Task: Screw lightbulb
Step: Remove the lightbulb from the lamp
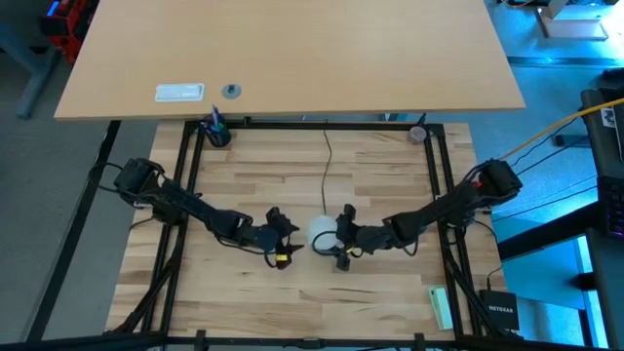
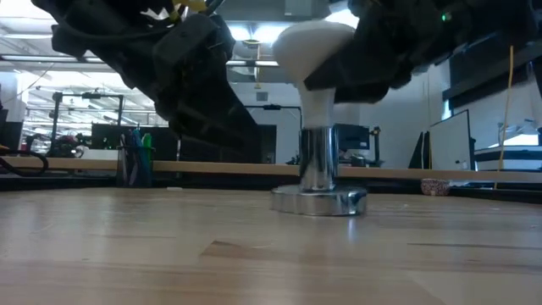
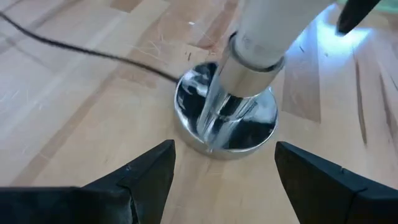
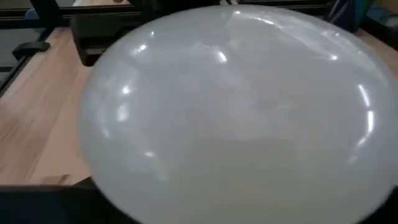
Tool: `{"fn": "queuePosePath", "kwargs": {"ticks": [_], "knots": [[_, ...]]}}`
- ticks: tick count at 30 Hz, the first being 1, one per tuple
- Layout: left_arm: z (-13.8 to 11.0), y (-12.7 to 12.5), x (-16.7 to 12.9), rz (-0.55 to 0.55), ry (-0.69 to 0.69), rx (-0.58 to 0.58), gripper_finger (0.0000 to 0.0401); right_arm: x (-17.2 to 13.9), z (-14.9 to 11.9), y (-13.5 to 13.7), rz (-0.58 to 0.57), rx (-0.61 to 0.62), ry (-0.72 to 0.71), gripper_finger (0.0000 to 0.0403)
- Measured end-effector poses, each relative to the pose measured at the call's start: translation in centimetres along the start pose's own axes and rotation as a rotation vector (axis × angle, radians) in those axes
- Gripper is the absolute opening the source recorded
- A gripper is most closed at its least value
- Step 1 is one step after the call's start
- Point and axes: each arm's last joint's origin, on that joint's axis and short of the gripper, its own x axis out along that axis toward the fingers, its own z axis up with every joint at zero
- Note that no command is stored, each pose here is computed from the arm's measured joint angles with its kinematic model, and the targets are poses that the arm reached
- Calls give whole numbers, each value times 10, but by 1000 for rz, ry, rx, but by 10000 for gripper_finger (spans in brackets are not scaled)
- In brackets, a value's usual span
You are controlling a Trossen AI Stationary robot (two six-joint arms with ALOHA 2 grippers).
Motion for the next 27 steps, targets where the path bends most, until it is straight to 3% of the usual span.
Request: {"fn": "queuePosePath", "kwargs": {"ticks": [7, 11, 16, 27], "knots": [[-1, 2, 0, 36, 2, 33, 265, 9, -15, 2, 23, 5, 72, 270], [-3, -1, -1, 28, 6, 30, 265, 3, -15, 1, 70, 98, 149, 270], [-6, -1, -2, 35, 26, 43, 265, -12, -13, -3, 104, 118, 256, 270], [-4, 1, -1, 40, 19, 20, 265, -20, -4, -8, 44, 78, 206, 270]]}}
